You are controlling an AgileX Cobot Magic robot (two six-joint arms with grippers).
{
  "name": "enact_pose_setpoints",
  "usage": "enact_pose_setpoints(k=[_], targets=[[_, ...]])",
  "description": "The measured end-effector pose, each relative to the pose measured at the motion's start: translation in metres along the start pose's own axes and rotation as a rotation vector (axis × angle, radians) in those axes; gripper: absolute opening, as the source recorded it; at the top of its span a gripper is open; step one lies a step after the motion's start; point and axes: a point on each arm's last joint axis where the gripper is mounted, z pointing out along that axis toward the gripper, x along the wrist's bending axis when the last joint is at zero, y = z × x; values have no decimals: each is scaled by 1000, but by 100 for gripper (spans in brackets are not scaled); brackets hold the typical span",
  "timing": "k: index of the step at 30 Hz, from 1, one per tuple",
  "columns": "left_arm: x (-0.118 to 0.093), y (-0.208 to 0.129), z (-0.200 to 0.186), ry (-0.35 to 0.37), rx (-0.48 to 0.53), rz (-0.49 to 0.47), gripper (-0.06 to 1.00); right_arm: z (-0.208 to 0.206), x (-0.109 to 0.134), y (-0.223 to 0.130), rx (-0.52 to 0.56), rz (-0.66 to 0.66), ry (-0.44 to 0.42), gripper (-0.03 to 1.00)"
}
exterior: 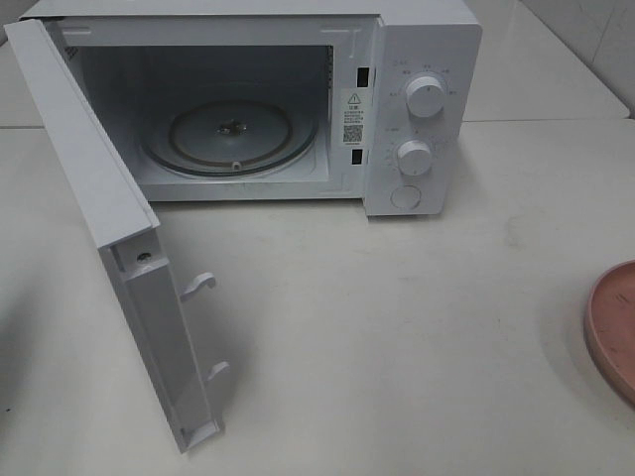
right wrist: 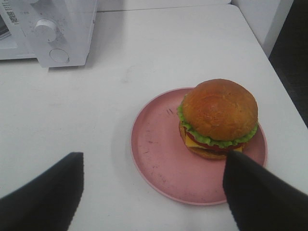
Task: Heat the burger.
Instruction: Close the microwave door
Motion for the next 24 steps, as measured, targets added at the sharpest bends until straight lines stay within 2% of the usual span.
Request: enact_pose_setpoints(k=[4,6,7,9,15,17,19,20,23,24], targets=[[-5,-6,8,-57,18,-20,0,0,0,0,0,0,0,76],[-10,-12,16,-117,30,-30,0,0,0,0,0,0,0,76],[-10,-12,16,-117,30,-30,0,0,0,0,0,0,0,76],[-18,-17,25,-206,2,-36,0,0,0,0,0,0,0,76],[-25,-25,33,-281,-7,-42,0,0,0,0,0,0,0,76],[-37,-35,40,-346,20,-58,0,0,0,0,0,0,0,76],[-40,-36,42,-357,29,-57,0,0,0,0,0,0,0,76],[-48,-38,46,-387,41,-54,0,0,0,0,0,0,0,76],[-51,-39,48,-395,44,-52,0,0,0,0,0,0,0,76],[-59,-40,51,-418,44,-49,0,0,0,0,0,0,0,76]])
